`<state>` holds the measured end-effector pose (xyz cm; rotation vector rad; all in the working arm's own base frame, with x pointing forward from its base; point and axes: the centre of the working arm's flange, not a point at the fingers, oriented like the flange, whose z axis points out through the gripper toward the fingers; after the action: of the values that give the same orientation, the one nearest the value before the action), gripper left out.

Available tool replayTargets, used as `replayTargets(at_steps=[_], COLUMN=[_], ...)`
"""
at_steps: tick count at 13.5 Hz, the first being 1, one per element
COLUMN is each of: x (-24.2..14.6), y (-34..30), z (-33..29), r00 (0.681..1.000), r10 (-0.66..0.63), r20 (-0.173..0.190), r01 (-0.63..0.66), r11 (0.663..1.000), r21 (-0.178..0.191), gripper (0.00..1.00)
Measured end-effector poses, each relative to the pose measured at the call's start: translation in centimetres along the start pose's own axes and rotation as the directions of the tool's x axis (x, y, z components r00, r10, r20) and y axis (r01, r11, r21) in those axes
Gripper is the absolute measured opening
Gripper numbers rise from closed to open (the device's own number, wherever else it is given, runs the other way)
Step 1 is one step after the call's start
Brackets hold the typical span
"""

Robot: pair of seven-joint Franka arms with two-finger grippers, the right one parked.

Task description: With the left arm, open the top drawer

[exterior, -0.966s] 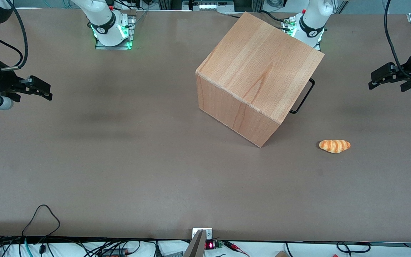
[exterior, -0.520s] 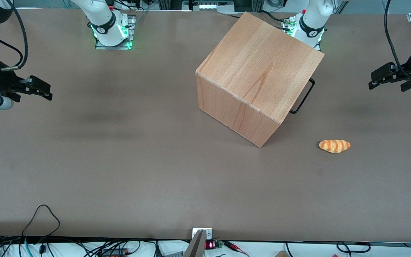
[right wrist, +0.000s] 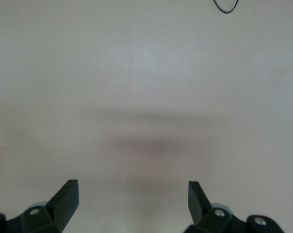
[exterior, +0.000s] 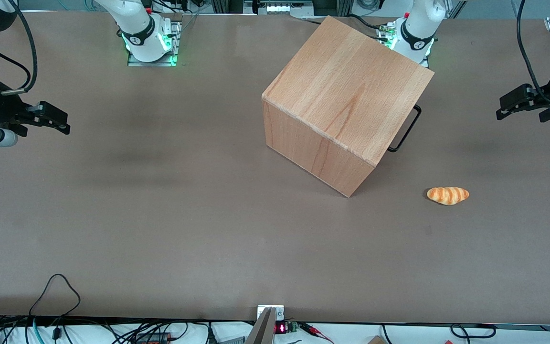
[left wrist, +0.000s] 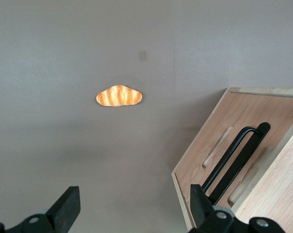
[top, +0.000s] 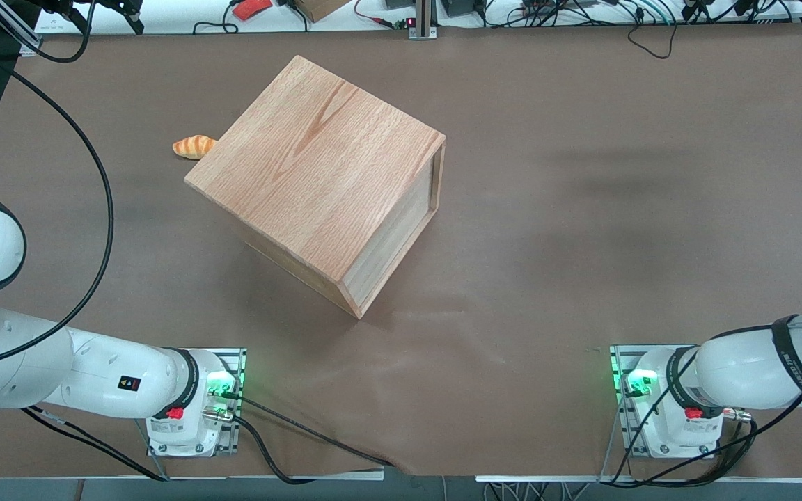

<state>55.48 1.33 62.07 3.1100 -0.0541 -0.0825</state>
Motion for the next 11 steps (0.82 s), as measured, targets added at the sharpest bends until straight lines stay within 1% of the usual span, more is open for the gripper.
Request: replayTargets(at_steps=[2,5,11], x=[-0.01,-0.25,-0.33], y=[0.0,-0.03,-0.43], z=[0.01,0.2,0.22], r00=[1.0,1.0,1.0], r10=[0.0,-0.001,-0.008], r20=[0.001,0.023,0.027], r01=[0.0,0.001,0.008], r11=[1.0,1.0,1.0], r21=[0.0,-0.002,-0.002], gripper=[1.0,1.0,1.0])
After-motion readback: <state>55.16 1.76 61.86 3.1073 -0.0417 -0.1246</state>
